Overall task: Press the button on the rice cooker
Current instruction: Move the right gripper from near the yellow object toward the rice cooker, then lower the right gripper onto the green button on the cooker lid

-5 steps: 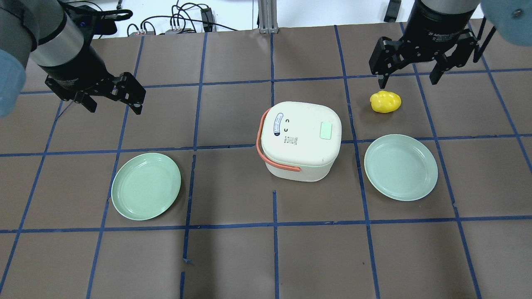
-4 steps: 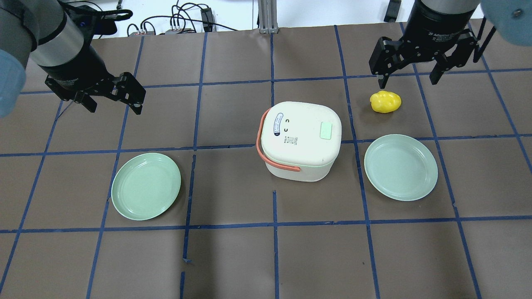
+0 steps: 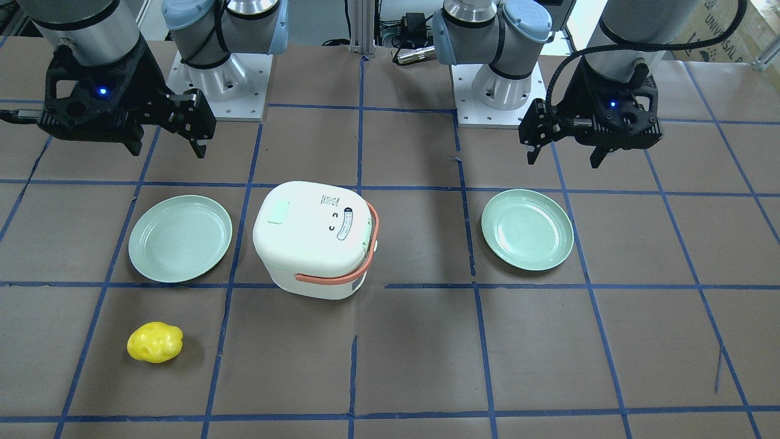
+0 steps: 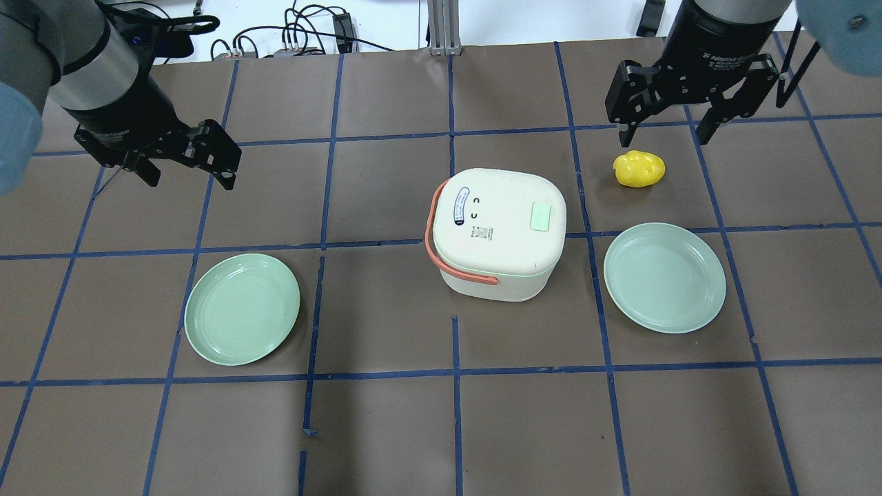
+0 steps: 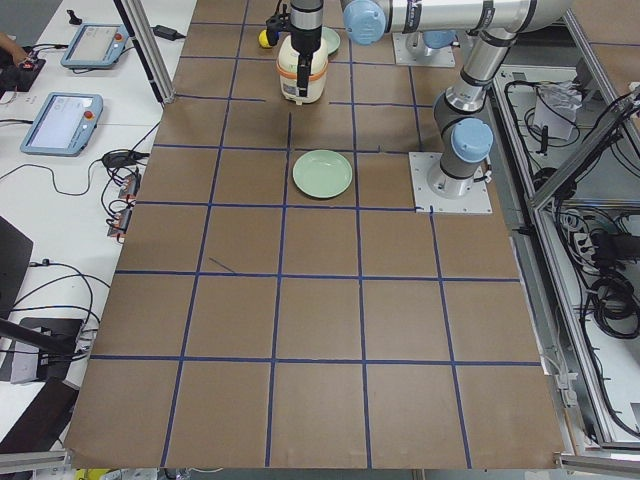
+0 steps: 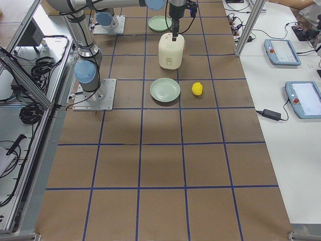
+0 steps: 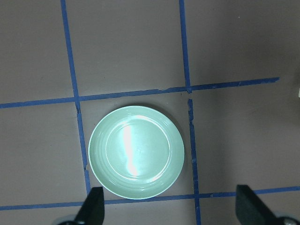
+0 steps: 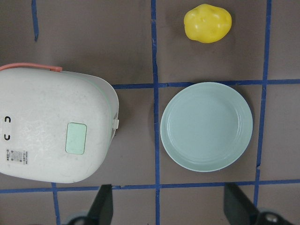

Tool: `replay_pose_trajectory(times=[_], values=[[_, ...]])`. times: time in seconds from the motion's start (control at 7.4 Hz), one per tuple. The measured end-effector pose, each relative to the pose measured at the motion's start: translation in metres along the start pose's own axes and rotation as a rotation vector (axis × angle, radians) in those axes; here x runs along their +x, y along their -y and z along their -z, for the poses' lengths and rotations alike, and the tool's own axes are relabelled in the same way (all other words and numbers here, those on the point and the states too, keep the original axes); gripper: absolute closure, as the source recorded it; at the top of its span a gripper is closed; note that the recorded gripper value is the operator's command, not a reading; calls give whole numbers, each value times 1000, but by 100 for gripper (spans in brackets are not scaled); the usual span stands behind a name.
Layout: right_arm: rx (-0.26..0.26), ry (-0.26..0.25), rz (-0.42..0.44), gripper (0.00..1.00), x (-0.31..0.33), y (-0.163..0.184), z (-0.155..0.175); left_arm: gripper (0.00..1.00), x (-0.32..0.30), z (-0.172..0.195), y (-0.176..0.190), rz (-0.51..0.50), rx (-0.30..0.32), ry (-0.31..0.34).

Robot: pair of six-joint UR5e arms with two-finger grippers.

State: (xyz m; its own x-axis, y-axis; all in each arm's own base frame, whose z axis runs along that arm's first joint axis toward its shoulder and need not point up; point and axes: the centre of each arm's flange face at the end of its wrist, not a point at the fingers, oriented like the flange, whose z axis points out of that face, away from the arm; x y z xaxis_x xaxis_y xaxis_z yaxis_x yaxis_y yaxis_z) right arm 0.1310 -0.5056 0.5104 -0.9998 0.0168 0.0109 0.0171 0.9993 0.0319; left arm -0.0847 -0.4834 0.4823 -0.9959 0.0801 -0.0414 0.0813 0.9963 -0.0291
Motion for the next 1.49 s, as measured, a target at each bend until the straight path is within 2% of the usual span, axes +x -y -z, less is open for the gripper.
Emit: replay_pose_trajectory(times=[0.14, 0.41, 0.81, 1.08, 1.22, 1.49], values=[[-1, 6, -2, 78, -1, 0, 0, 0, 0, 0, 0, 0, 0, 0], [-7, 40, -13, 89, -4, -1, -1, 0, 0, 0, 0, 0, 0, 0], [-7, 51, -19, 92, -6, -2, -1, 0, 0, 0, 0, 0, 0, 0], [-11, 94, -64, 92, -13, -2, -2, 0, 0, 0, 0, 0, 0, 0], [-27, 128, -76, 92, -22, -1, -10, 0, 0, 0, 0, 0, 0, 0], [-37, 143, -83, 92, -53, -1, -36, 0, 0, 0, 0, 0, 0, 0]])
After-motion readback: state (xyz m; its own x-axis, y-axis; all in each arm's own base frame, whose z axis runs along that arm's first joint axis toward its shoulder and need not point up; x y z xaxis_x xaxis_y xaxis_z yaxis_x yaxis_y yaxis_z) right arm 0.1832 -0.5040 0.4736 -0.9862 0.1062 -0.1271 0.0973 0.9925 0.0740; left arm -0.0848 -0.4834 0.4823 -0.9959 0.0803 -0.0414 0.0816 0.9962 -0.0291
